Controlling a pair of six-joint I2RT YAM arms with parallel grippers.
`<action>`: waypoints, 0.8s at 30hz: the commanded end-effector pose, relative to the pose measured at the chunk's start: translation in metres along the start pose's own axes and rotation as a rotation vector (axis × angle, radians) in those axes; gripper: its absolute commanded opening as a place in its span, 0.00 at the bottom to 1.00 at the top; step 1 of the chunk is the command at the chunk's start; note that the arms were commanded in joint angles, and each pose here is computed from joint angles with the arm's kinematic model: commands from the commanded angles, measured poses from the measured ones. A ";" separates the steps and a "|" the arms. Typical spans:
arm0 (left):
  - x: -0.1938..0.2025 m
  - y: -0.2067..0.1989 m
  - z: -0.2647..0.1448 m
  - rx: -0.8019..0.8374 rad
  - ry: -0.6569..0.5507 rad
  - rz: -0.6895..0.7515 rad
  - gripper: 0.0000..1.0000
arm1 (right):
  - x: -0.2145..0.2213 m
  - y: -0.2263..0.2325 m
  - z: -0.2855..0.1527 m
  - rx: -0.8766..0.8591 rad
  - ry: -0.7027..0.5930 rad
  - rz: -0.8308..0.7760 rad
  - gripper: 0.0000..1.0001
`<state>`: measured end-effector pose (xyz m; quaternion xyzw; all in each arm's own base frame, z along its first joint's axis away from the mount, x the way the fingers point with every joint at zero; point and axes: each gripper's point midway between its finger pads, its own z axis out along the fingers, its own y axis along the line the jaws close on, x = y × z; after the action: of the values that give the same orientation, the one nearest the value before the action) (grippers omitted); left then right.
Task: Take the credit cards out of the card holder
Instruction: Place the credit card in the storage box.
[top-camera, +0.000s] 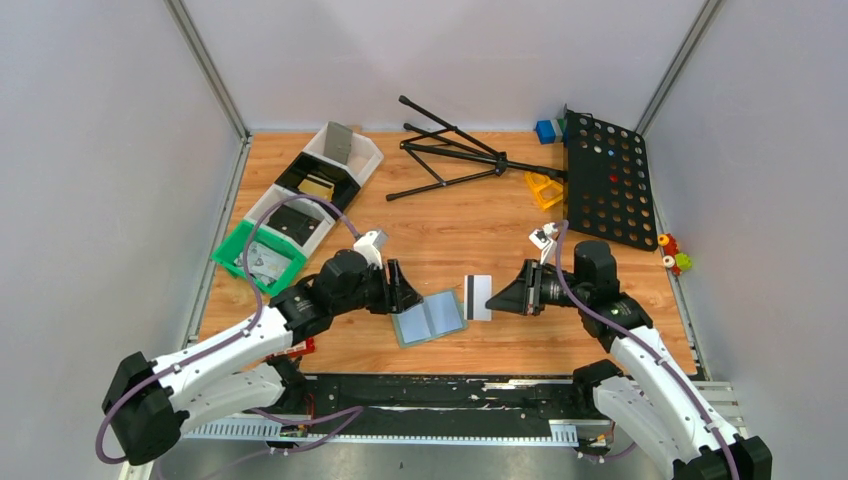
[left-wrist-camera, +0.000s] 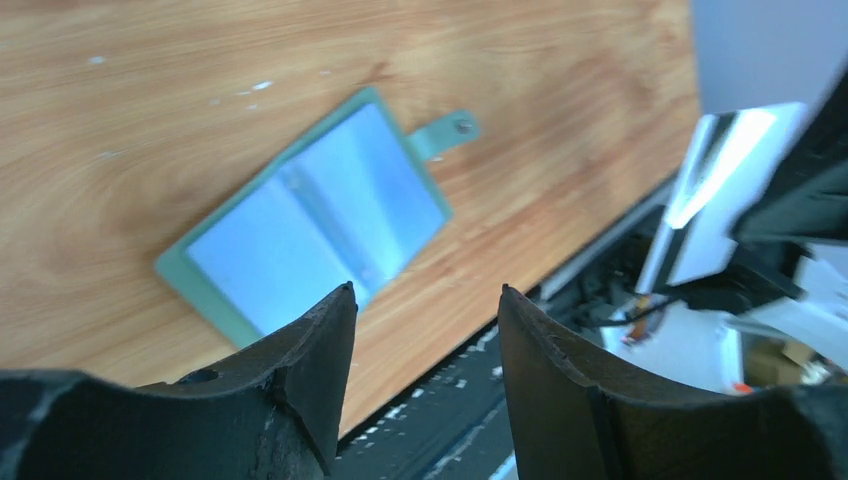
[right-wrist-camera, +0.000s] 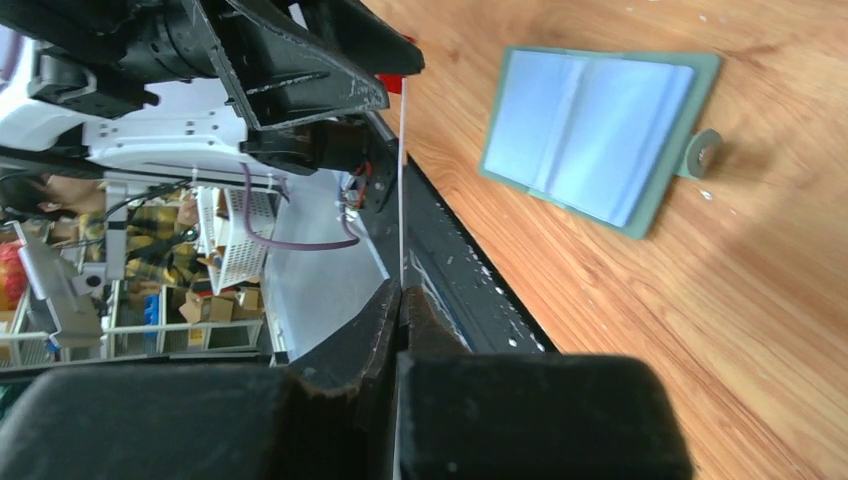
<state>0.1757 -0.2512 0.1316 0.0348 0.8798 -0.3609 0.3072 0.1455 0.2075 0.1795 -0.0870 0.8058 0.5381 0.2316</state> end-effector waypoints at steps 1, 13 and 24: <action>-0.012 -0.057 -0.015 0.282 -0.023 -0.003 0.61 | -0.013 0.031 -0.002 -0.140 -0.027 -0.065 0.00; -0.020 -0.152 -0.054 0.825 -0.063 -0.048 0.55 | -0.012 0.068 -0.007 -0.302 0.006 -0.098 0.00; -0.018 -0.151 -0.047 0.813 -0.048 -0.063 0.53 | -0.008 0.077 -0.006 -0.331 0.020 -0.106 0.00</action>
<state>0.1266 -0.3273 0.2514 0.1081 0.6732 -0.6788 0.2725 0.1248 0.2302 0.2353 -0.1477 0.7224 0.6387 0.2199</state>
